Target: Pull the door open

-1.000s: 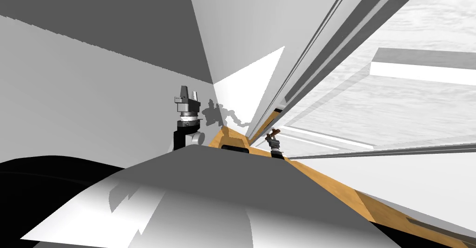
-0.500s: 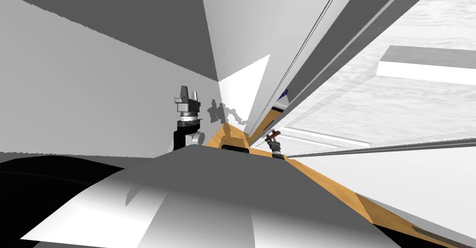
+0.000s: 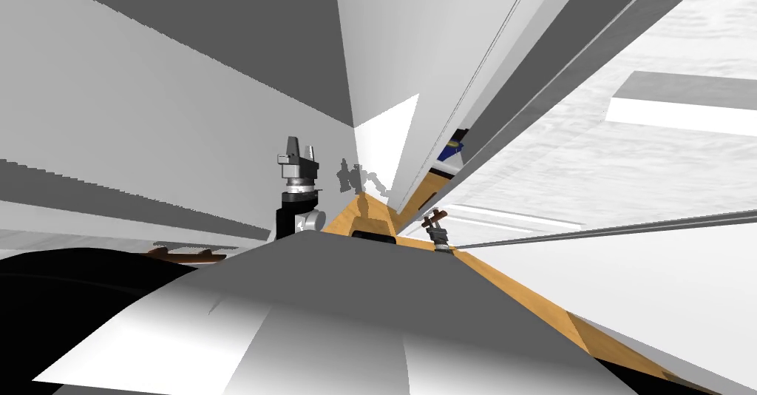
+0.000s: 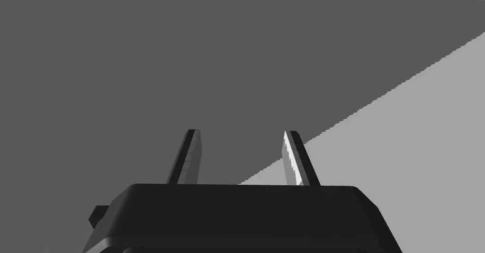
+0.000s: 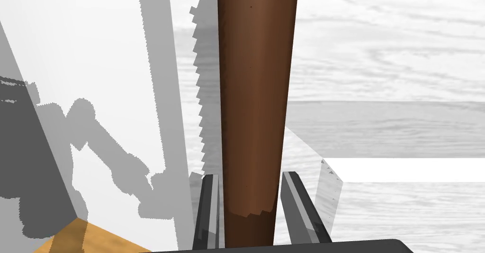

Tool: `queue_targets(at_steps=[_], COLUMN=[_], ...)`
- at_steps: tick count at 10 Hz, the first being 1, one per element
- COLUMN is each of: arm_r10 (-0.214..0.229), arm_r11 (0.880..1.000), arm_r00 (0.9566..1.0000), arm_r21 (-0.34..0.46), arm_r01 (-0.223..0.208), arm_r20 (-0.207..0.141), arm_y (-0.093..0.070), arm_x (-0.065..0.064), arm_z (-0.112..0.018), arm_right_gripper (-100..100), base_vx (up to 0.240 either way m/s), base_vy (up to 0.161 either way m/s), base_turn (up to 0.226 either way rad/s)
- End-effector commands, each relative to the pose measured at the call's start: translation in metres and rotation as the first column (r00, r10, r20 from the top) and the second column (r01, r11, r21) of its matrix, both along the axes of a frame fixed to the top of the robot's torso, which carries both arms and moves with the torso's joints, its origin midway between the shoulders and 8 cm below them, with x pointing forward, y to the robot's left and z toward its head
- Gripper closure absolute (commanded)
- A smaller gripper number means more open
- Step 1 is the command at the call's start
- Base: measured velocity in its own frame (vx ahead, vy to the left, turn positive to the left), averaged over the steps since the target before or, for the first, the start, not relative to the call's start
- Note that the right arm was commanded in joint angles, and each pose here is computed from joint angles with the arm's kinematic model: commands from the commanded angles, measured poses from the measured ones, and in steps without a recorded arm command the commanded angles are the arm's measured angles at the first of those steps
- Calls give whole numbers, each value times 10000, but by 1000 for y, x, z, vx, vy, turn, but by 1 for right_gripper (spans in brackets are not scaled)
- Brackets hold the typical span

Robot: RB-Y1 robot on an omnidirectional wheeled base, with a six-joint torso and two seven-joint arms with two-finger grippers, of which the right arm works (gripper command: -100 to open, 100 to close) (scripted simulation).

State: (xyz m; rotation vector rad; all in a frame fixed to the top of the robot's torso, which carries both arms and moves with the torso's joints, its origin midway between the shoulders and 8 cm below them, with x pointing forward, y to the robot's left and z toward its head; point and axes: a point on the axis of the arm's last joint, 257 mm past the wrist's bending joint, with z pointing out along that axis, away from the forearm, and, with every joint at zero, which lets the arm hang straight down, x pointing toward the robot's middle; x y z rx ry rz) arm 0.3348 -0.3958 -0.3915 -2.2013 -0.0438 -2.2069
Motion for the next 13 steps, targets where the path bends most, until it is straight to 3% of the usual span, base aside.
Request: queue_targets(at_steps=[1, 5, 6, 13], arm_r10=[205, 622, 560, 1037], arm_r11=[9998, 9981, 9984, 9946], arm_r00=[9998, 9981, 9984, 9946], arm_r21=[25, 25, 13, 26], arm_r01=[-205, -622, -560, -1037], arm_r20=[-32, -25, 1, -26], arm_y=[1, 0, 0, -2], arm_x=[-10, -27, -24, -40], arm_z=[-1, 0, -1, 0], arm_right_gripper=[100, 100, 100, 100], base_vx=[-254, -235, -107, -228], base_vy=[-96, -71, -26, -78], base_turn=[153, 150, 21, 167])
